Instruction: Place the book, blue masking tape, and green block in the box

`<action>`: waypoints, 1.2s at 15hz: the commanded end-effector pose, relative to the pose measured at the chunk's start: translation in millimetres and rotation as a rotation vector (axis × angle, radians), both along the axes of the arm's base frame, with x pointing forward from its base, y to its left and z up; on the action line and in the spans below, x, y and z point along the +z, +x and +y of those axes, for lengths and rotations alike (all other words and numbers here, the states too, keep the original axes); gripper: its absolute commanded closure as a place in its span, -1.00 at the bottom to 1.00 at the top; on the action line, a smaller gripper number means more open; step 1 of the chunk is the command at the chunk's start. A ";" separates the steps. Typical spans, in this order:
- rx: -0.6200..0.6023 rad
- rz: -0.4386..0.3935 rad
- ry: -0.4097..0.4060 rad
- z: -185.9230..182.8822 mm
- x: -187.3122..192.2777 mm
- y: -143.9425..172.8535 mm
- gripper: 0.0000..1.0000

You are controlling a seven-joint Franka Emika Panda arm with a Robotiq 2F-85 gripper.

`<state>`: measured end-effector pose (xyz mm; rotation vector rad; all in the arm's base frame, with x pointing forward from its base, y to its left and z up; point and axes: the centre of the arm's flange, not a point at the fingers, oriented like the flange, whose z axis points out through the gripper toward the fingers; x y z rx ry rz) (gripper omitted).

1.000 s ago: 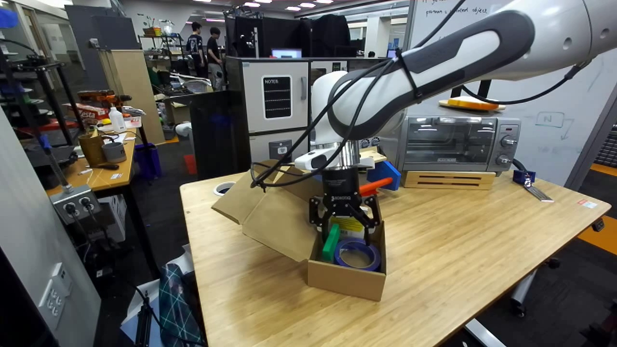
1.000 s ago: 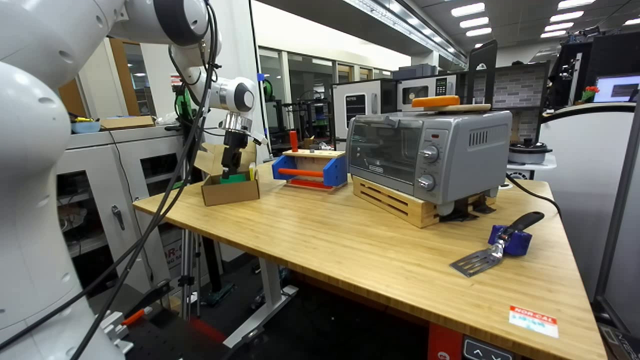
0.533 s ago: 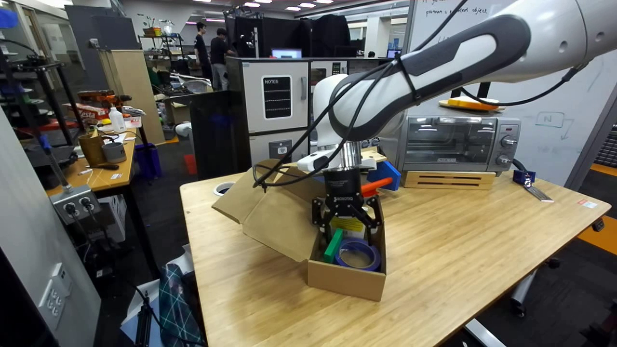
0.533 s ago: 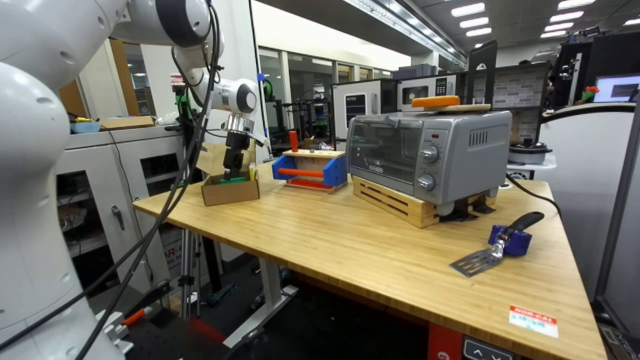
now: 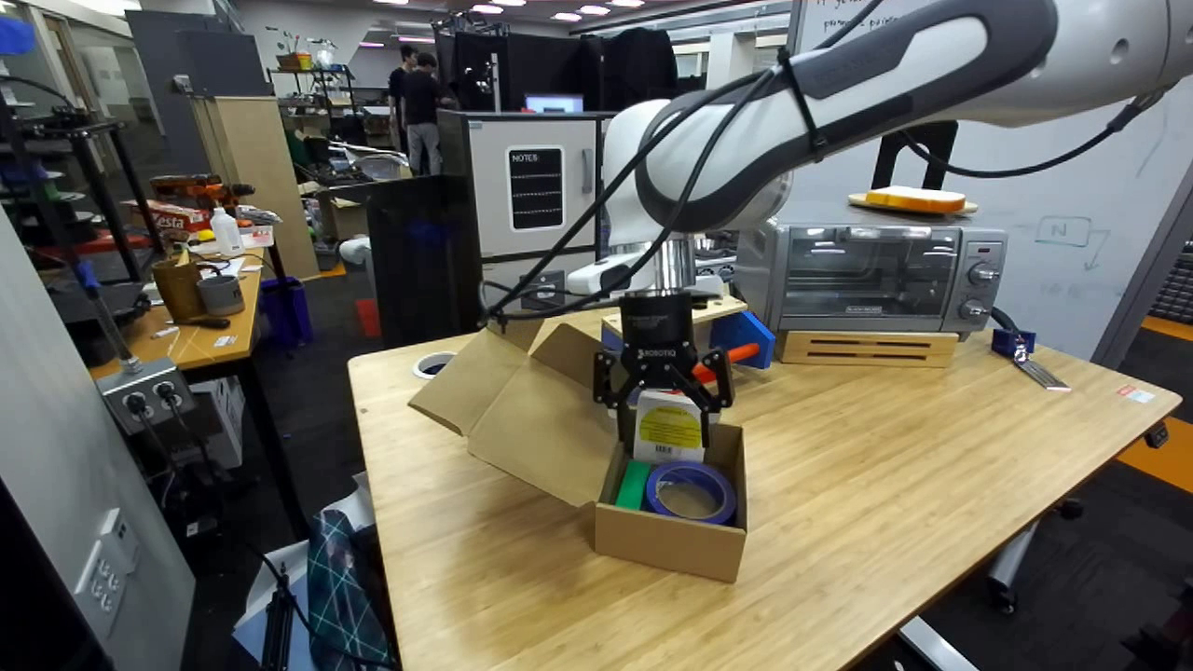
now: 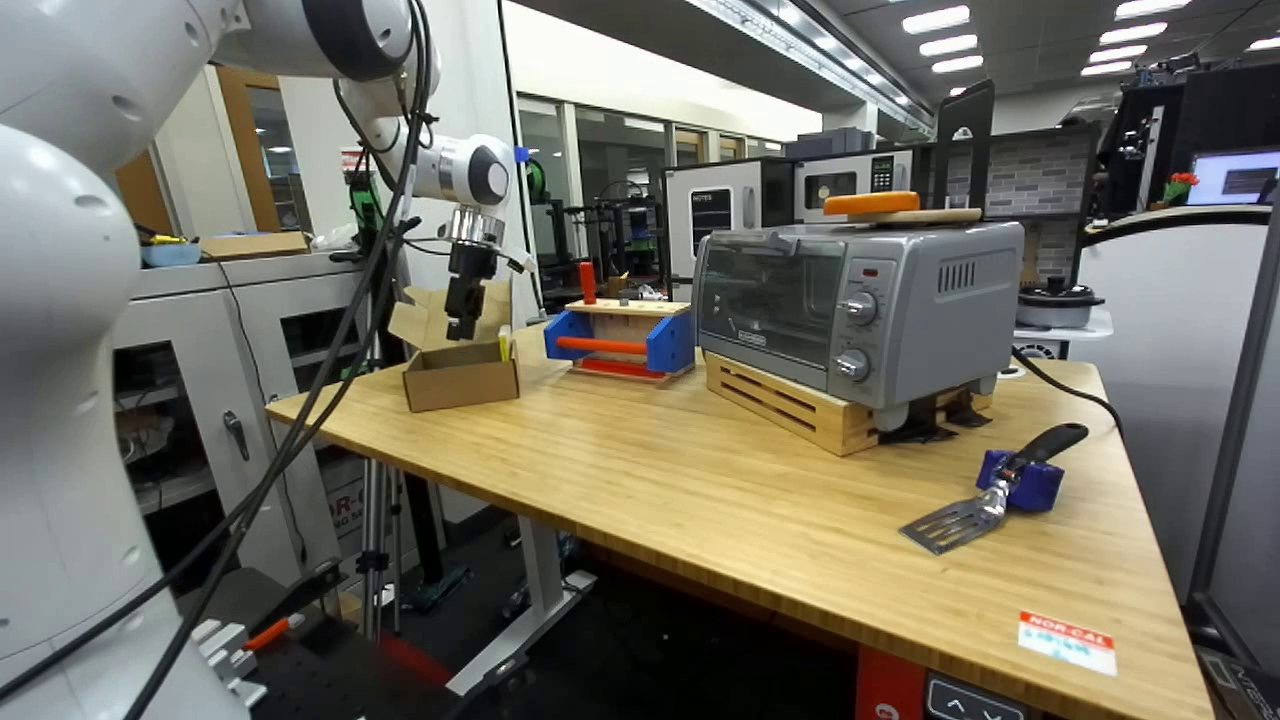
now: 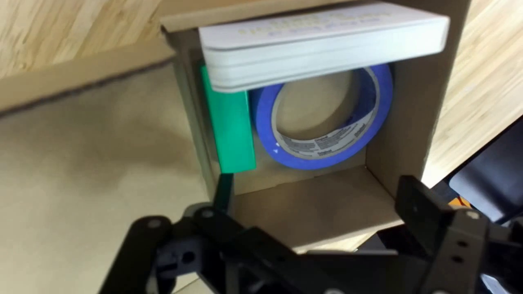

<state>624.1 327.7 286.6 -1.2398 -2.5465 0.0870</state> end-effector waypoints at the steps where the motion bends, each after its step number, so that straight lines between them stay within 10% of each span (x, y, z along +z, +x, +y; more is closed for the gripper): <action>1: -0.002 -0.042 -0.016 -5.3 31.2 -20.9 -1.00; 18: -0.601 -0.051 0.096 -101.5 111.1 -254.8 -1.00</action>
